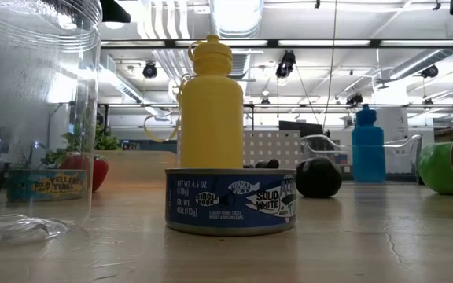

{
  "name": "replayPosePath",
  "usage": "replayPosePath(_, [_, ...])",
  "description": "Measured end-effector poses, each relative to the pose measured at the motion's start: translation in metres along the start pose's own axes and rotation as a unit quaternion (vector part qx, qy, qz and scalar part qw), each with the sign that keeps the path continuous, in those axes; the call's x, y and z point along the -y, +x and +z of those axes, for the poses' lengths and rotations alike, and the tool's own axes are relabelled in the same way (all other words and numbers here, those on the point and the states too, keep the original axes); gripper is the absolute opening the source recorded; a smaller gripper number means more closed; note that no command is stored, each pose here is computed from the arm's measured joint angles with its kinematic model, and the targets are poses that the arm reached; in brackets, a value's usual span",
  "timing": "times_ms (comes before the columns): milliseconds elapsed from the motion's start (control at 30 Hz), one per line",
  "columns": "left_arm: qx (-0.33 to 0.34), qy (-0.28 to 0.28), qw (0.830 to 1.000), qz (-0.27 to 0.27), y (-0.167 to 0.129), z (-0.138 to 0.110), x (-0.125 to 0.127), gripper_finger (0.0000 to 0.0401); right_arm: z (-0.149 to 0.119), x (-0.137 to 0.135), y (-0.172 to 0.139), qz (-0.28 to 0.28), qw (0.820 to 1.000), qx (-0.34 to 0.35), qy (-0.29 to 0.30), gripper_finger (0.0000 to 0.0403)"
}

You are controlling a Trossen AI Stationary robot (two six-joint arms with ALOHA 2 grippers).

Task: Pick & Place Food Item
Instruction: Put the blue-pink tuna can into the orange bin

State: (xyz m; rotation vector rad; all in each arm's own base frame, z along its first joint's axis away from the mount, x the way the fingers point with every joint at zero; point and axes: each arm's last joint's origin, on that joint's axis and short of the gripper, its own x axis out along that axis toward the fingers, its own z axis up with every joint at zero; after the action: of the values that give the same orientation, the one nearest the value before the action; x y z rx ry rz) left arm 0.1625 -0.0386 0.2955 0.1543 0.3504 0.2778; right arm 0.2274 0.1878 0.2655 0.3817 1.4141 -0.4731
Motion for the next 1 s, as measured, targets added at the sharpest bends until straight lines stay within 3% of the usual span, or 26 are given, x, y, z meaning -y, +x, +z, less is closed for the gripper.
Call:
replayPosePath(233, [0.0,0.0,1.0,-0.002,0.0,0.0,0.0,0.0026,0.008,-0.008,-0.001,0.002,1.0,0.002,0.01,0.0054])
replayPosePath(467, [-0.002,0.014,0.994,-0.11,-0.001,0.0,0.006,0.0026,0.008,-0.006,-0.002,0.003,0.999,0.004,0.038,0.0115])
replayPosePath(667, [-0.002,0.015,0.992,-0.125,-0.001,0.0,0.007,0.0026,0.008,-0.006,-0.003,0.004,0.999,0.005,0.045,0.0152])
replayPosePath(867, [-0.003,0.015,0.982,-0.19,-0.002,0.0,0.011,0.0026,0.008,-0.006,-0.003,0.004,0.999,0.005,0.045,0.0177])
replayPosePath(1000, [-0.003,0.015,0.98,-0.201,-0.002,0.0,0.011,0.0026,0.008,-0.006,-0.003,0.004,0.999,0.005,0.045,0.0193])
